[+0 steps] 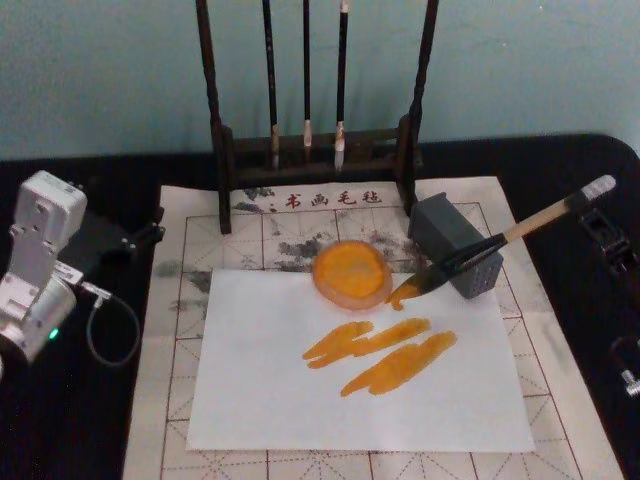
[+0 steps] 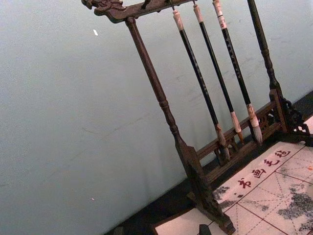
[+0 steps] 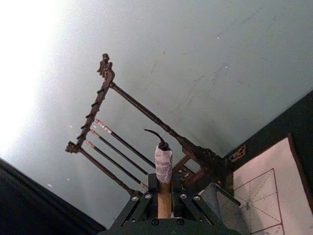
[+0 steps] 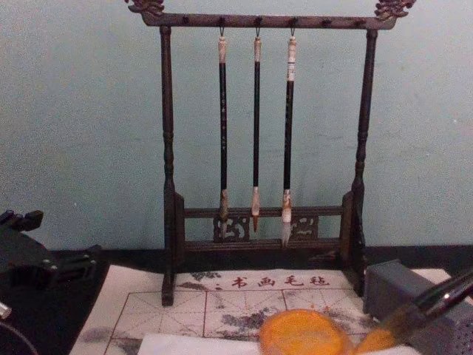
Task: Pick up the brush from the inkstone, write on the paper, then place the brush back to its original position.
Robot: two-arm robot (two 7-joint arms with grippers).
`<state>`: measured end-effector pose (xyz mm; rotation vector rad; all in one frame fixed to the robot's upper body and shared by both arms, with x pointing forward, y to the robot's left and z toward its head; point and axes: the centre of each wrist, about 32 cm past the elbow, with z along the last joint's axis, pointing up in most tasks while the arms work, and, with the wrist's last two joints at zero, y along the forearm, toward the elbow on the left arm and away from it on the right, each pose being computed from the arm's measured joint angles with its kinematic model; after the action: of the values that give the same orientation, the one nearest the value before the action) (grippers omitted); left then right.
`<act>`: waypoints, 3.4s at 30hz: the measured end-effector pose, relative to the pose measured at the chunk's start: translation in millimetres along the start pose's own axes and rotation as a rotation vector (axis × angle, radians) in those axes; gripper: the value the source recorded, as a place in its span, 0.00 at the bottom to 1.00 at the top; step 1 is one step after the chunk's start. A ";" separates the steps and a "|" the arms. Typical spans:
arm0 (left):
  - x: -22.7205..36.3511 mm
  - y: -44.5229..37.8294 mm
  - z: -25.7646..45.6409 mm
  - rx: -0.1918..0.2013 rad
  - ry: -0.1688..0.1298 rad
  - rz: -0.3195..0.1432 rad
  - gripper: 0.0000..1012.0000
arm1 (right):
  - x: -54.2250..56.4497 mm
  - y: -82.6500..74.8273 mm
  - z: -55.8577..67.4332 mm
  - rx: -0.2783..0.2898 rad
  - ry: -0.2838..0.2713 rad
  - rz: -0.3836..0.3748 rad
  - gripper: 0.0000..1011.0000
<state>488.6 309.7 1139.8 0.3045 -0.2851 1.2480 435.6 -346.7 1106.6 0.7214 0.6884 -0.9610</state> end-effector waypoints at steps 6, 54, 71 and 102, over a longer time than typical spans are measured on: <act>0.0 0.0 0.0 0.000 0.000 0.000 0.99 | 4.5 10.7 -5.5 0.019 0.050 -0.002 0.18; 0.0 0.0 0.0 0.000 0.000 0.000 0.99 | 39.5 78.6 -44.7 0.021 0.187 -0.067 0.18; 0.0 0.0 0.0 0.000 0.000 0.000 0.99 | 43.4 81.9 -50.3 0.004 0.186 -0.090 0.18; 0.0 0.0 0.0 0.000 0.000 0.000 0.99 | 40.1 78.4 -50.7 -0.007 0.183 -0.083 0.18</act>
<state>488.6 309.7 1139.8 0.3044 -0.2850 1.2480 512.1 -295.1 1063.9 0.7861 0.8872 -0.9755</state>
